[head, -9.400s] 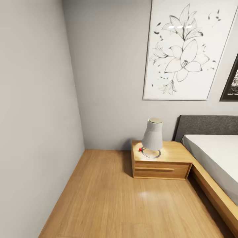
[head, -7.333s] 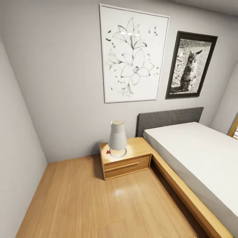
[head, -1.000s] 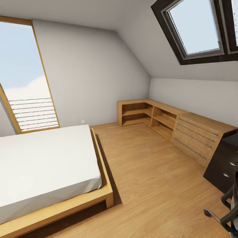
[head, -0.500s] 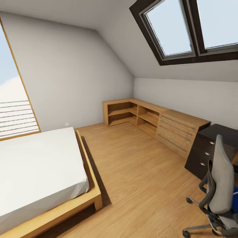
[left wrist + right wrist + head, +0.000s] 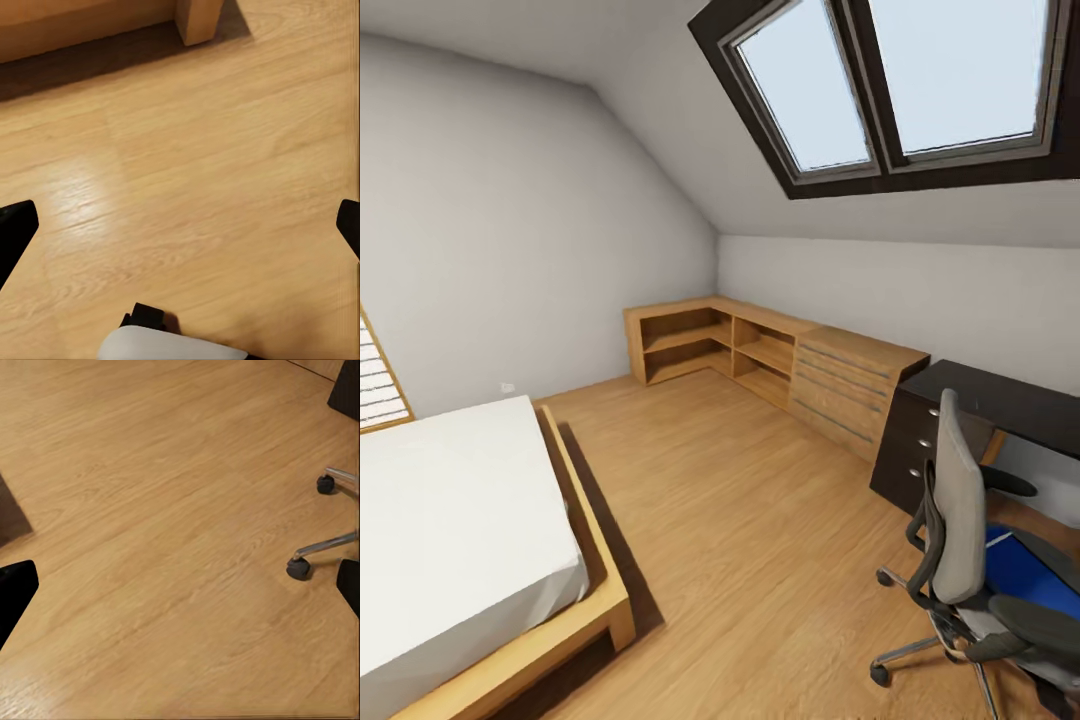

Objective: In the bedroom, organize the workspace by keeping the computer under the desk, ensuring the monitor is on the desk, placing the keyboard on the desk next to the monitor, placing the mouse on the desk next to the keyboard, moving the folder from the swivel chair onto the desk next to the mouse, stacking the notebook on top of the folder with the pen on top of the notebook, and positioning the swivel chair next to the desk.

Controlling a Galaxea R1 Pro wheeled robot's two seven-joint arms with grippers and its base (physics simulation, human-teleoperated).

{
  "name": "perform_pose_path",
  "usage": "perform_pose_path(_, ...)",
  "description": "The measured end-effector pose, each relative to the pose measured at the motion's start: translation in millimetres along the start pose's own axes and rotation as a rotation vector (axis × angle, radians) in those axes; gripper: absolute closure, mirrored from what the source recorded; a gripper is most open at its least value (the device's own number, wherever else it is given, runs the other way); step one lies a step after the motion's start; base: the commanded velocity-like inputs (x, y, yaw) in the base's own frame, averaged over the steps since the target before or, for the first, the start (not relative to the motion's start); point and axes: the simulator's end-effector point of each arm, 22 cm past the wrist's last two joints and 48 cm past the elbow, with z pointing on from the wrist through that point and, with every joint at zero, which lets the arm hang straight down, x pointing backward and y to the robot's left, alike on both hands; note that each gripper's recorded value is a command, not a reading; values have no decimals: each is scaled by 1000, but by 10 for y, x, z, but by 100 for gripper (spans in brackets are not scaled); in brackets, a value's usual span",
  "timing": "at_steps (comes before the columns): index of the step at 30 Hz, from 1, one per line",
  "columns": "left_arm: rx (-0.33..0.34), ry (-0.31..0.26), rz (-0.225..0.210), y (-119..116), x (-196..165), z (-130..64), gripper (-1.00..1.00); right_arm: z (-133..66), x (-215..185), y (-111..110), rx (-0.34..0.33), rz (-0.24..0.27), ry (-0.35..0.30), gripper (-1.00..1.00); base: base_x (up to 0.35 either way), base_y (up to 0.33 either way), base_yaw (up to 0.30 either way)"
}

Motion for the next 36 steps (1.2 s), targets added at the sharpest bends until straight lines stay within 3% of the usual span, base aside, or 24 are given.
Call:
perform_pose_path(14,-1,0,-1,4,1,-1,-100,-2,2,6,-1,0,0,-100,0,37,-300)
perform_pose_path(36,-2,0,-2,7,3,-2,-100,-4,8,14,-3,0,2,-100,0,277,-300)
